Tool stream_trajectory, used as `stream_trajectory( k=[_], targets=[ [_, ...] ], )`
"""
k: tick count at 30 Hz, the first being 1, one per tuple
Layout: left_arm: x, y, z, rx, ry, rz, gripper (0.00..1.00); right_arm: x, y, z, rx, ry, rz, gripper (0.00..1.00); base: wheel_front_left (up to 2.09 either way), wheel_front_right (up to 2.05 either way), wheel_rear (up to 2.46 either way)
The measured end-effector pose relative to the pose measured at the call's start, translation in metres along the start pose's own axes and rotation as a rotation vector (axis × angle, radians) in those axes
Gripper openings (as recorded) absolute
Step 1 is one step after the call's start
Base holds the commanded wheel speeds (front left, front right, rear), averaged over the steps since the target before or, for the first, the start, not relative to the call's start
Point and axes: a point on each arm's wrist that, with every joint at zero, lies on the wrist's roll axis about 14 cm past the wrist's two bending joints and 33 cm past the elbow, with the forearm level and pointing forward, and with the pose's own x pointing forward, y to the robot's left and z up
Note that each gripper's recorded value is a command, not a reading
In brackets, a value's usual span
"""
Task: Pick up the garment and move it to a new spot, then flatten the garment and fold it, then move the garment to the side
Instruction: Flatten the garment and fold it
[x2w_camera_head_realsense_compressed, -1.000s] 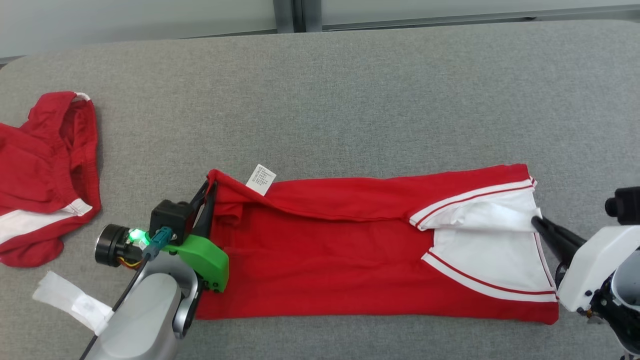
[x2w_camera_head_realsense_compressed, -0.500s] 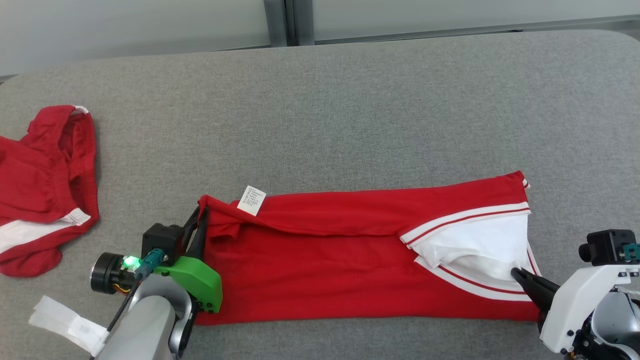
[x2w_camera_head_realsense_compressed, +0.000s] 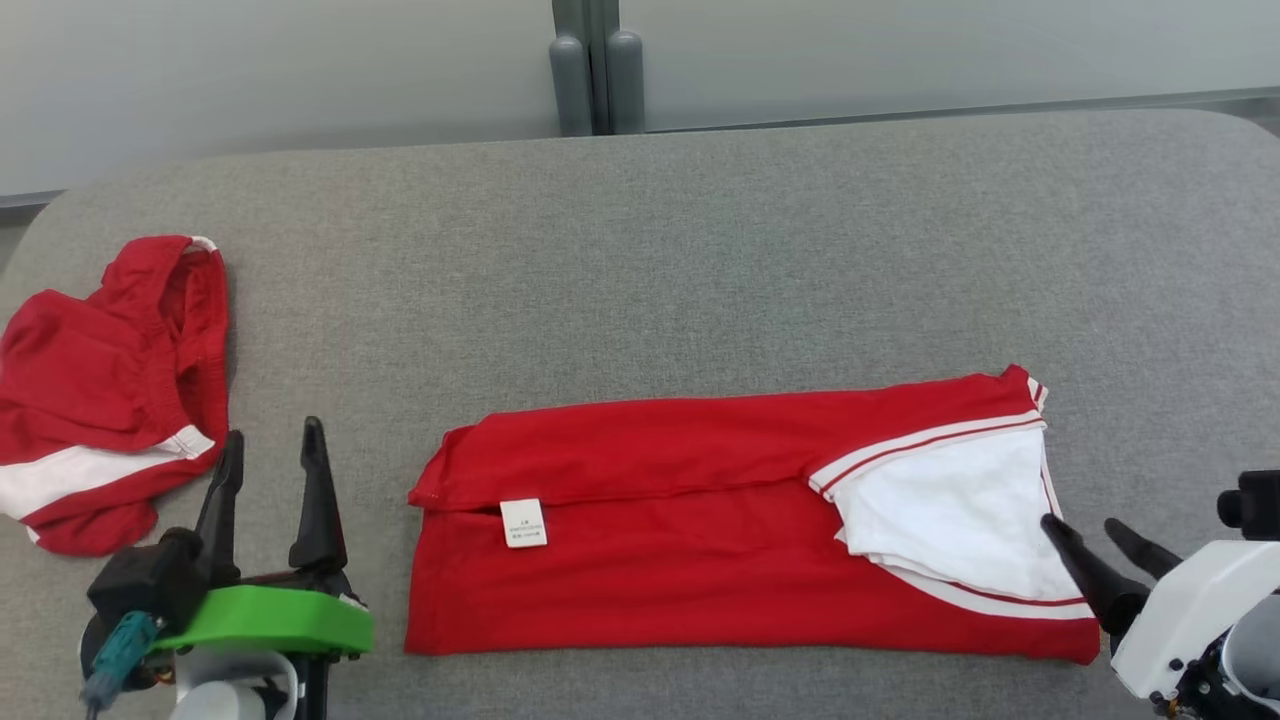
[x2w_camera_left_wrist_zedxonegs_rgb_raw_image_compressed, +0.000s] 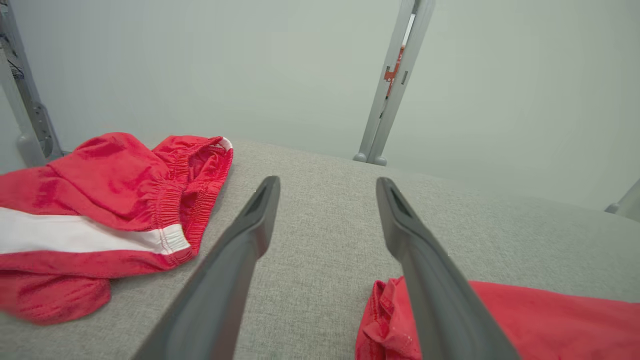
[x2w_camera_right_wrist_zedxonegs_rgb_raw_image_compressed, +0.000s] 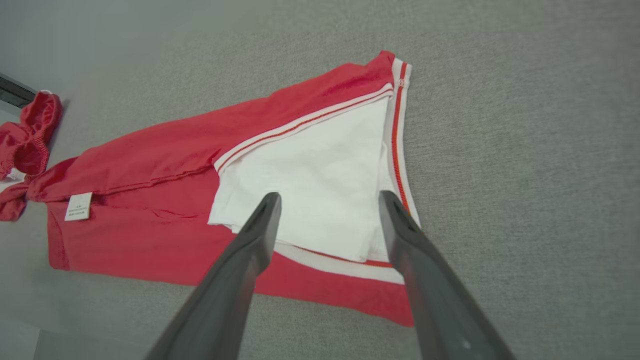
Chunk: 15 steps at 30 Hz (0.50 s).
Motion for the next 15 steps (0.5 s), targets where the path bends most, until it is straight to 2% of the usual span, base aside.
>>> stream_trajectory(
  k=[8,15],
  targets=[
    [-0.024,0.022,0.048,-0.018,-0.157,0.059,1.00,0.010,-0.015,0.009,0.054,-0.071,-0.066,1.00,0.00,0.00,0.00],
    [-0.039,0.023,0.051,-0.035,-0.167,0.066,1.00,0.029,-0.028,0.008,0.059,-0.062,-0.115,1.00,0.00,0.00,0.00]
  ],
)
